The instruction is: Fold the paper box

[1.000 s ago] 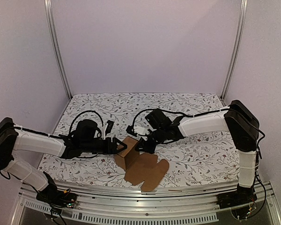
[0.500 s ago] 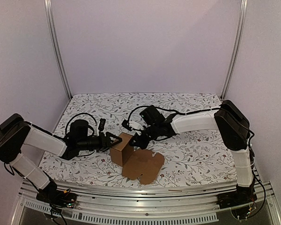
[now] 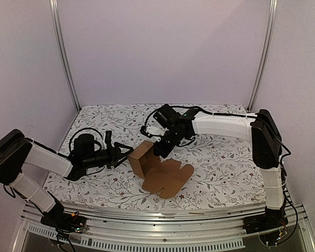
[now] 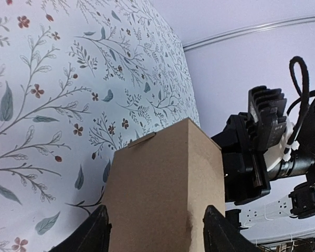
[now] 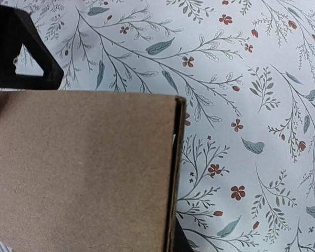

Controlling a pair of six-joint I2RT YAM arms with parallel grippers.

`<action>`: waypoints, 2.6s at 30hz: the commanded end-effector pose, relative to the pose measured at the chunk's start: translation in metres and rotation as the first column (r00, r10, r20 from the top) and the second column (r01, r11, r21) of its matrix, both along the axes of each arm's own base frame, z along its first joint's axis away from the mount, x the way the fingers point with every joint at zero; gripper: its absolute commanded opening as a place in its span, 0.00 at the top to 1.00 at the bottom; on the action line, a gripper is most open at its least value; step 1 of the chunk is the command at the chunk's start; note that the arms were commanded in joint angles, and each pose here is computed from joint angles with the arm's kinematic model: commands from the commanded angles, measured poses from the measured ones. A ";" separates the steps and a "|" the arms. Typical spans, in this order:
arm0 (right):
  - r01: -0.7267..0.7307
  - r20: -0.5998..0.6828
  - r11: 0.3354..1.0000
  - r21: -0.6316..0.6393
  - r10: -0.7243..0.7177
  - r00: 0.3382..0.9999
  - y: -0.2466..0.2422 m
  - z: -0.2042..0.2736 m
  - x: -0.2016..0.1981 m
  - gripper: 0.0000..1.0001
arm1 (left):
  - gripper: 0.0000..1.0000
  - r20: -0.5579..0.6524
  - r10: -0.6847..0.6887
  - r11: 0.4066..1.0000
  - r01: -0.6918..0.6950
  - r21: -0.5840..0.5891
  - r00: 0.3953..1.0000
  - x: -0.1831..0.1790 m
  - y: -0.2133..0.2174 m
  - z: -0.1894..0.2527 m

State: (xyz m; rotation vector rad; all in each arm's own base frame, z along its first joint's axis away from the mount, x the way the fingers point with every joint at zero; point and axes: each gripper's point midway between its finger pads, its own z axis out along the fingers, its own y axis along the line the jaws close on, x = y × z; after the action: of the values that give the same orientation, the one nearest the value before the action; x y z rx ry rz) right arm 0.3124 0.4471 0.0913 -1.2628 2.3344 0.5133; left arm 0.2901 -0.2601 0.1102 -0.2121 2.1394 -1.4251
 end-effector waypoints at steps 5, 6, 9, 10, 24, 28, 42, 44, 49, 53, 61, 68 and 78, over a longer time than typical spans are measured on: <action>-0.298 -0.151 0.840 -0.453 0.257 0.955 -0.109 0.006 -0.057 1.00 | 0.37 0.078 0.114 0.977 -0.126 0.170 0.990 -0.004 0.037 0.014; -0.340 -0.193 0.807 -0.482 0.280 0.940 -0.119 0.006 -0.067 1.00 | 0.36 0.095 0.122 0.973 -0.138 0.183 0.988 -0.005 0.040 0.017; -0.476 -0.328 0.652 -0.590 0.345 0.879 -0.153 0.005 -0.096 0.99 | 0.36 0.117 0.124 0.966 -0.147 0.213 0.985 -0.008 0.047 0.021; -0.506 -0.363 0.575 -0.643 0.353 0.862 -0.168 0.002 -0.101 0.99 | 0.36 0.117 0.121 0.964 -0.145 0.223 0.986 -0.010 0.049 0.020; -0.499 -0.328 0.452 -0.739 0.406 0.853 -0.148 -0.022 -0.106 0.85 | 0.36 0.131 0.134 0.955 -0.163 0.247 0.982 -0.024 0.063 0.012; -0.501 -0.317 0.544 -0.673 0.400 0.860 -0.132 -0.030 -0.113 0.80 | 0.36 0.133 0.134 0.957 -0.164 0.241 0.982 -0.025 0.063 0.010; -0.457 -0.220 0.624 -0.634 0.421 0.880 -0.121 -0.052 -0.109 0.81 | 0.37 0.136 0.136 0.955 -0.167 0.246 0.981 -0.027 0.065 0.002; -0.445 -0.197 0.642 -0.625 0.421 0.885 -0.119 -0.055 -0.107 0.81 | 0.37 0.139 0.139 0.954 -0.170 0.246 0.981 -0.027 0.066 0.000; -0.420 -0.146 0.694 -0.584 0.420 0.896 -0.111 -0.050 -0.106 0.79 | 0.37 0.141 0.131 0.953 -0.164 0.254 0.981 -0.025 0.064 -0.002; -0.419 -0.131 0.711 -0.565 0.423 0.896 -0.106 -0.048 -0.106 0.82 | 0.37 0.147 0.122 0.953 -0.157 0.260 0.982 -0.023 0.062 -0.002; -0.369 -0.048 0.739 -0.563 0.417 0.908 -0.101 -0.051 -0.095 0.87 | 0.37 0.138 0.113 0.956 -0.146 0.253 0.984 -0.022 0.058 -0.006; -0.388 -0.073 0.722 -0.572 0.426 0.902 -0.104 -0.063 -0.097 0.85 | 0.37 0.126 0.112 0.960 -0.140 0.242 0.986 -0.023 0.057 -0.005; -0.333 0.043 0.749 -0.573 0.433 0.900 -0.105 -0.056 -0.096 0.83 | 0.37 0.102 0.116 0.956 -0.139 0.259 0.988 -0.017 0.054 0.004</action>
State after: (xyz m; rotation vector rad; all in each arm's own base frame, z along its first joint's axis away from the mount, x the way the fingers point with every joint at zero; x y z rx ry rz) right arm 0.2119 0.3368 0.0306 -2.0424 2.1966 -0.1755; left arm 0.2672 -0.2036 0.1034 -0.1774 2.1704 -1.0481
